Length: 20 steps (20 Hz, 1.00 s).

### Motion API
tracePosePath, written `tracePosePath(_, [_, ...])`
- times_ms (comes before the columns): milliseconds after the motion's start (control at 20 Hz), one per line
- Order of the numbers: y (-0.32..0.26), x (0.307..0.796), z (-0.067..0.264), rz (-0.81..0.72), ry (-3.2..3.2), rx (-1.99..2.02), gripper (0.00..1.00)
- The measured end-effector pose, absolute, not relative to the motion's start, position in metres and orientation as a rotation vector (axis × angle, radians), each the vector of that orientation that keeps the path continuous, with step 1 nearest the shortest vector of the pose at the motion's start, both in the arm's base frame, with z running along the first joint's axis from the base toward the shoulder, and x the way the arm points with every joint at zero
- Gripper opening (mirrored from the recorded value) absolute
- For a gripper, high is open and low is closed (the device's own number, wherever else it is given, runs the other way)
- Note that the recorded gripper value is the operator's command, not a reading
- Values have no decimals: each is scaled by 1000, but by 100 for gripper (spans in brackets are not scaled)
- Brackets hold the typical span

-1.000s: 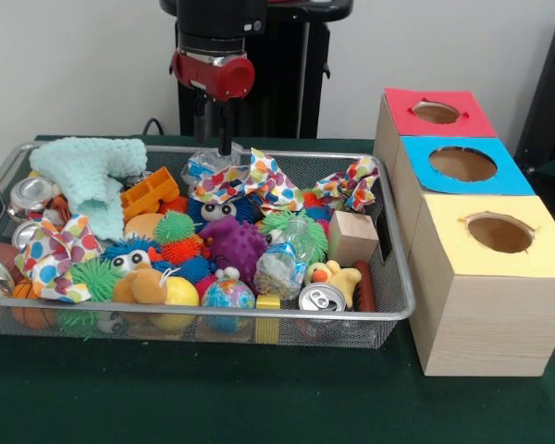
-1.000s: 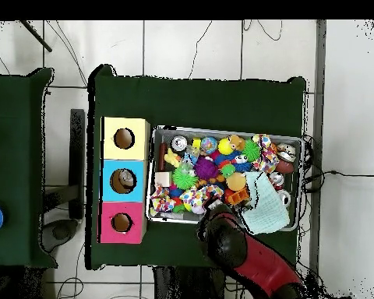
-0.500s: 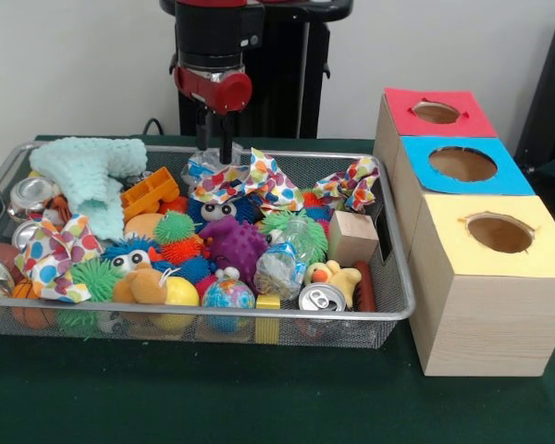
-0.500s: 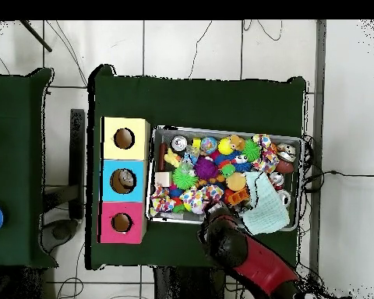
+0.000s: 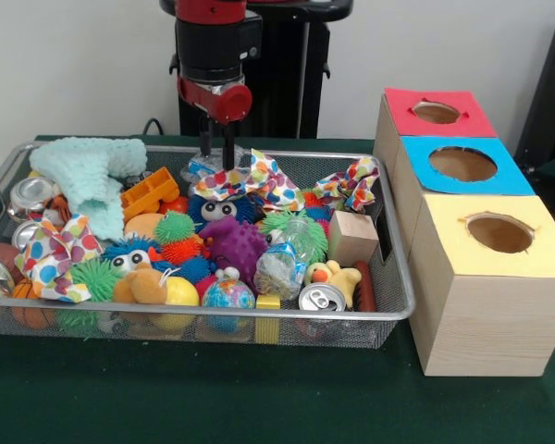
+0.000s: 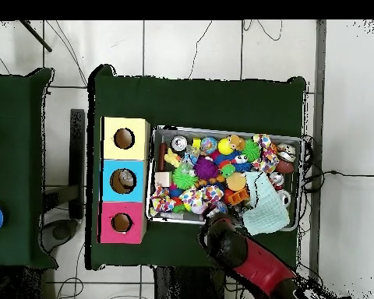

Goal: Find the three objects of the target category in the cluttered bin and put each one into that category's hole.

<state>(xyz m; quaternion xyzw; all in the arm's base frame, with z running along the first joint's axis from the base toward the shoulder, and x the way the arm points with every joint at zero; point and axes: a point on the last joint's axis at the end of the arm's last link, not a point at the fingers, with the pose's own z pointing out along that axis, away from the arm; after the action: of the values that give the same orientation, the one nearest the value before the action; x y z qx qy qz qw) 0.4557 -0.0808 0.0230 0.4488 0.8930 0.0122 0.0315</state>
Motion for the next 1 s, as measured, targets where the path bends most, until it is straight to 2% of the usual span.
tracePosePath(1000, [-98,465,26,-23,2796,1331,100])
